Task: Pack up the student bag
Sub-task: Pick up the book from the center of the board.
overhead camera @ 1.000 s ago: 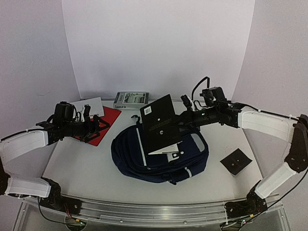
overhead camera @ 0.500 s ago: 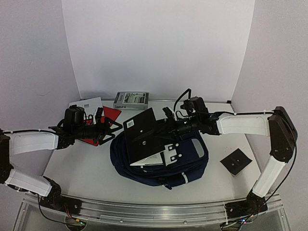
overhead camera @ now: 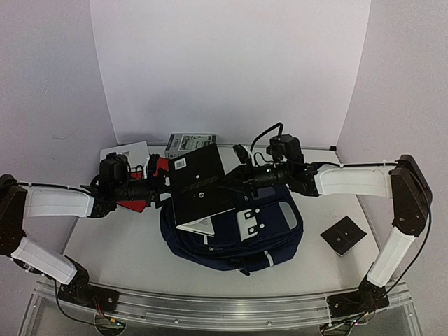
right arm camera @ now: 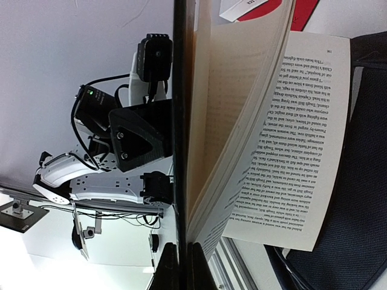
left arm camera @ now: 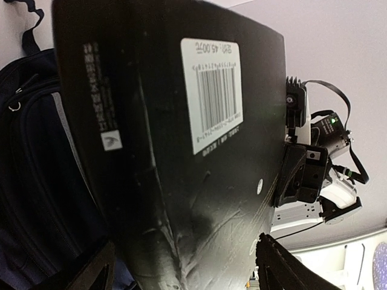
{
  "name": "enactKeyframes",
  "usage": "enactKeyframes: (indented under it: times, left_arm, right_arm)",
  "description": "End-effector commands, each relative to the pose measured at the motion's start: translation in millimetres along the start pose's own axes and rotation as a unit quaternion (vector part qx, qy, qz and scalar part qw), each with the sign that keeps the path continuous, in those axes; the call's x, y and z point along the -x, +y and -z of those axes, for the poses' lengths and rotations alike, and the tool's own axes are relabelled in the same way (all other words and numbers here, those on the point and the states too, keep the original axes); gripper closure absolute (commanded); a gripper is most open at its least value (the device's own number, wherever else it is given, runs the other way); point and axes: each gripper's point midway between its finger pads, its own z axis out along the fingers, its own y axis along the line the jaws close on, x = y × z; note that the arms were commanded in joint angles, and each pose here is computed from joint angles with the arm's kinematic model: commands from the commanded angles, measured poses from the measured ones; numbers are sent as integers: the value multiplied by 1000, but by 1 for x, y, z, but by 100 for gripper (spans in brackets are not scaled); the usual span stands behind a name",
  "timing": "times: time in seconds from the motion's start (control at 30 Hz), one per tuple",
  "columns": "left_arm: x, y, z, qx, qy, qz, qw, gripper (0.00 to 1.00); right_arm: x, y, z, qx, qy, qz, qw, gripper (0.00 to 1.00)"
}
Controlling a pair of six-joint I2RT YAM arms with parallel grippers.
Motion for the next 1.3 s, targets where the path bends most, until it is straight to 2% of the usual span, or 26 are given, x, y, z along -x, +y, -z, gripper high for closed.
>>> enactKeyframes:
  times: [0.0, 0.33, 0.37, 0.47, 0.63, 0.77, 0.97, 1.13, 1.27]
  left_arm:
    - [1, -20, -5, -50, 5, -14, 999, 24]
    - [5, -41, 2, -95, -14, -14, 995, 65]
    - [6, -43, 3, -96, -16, -14, 995, 69]
    - [8, -46, 7, -97, -24, -10, 995, 83]
    - [12, -50, 14, -85, -42, -6, 995, 96]
    - [17, -48, 21, -46, -56, -8, 997, 100]
    - [36, -27, 45, 36, -86, 11, 996, 100]
    - [63, -1, 87, 141, -126, 13, 982, 100]
    - [82, 17, 120, 235, -153, 1, 960, 100]
  right_arm:
    - [14, 67, 13, 96, -25, 89, 991, 100]
    - [9, 50, 9, 83, -24, 75, 993, 99]
    - [8, 46, 9, 79, -24, 72, 994, 95]
    - [8, 35, 7, 68, -28, 66, 995, 75]
    - [12, 32, 11, 52, -50, 75, 995, 50]
    - [19, 27, 21, 17, -78, 86, 993, 31]
    - [35, -7, 45, -147, -130, 117, 974, 15]
    - [31, -28, 52, -276, -138, 136, 941, 8]
    - [21, -45, 40, -364, -134, 146, 910, 8]
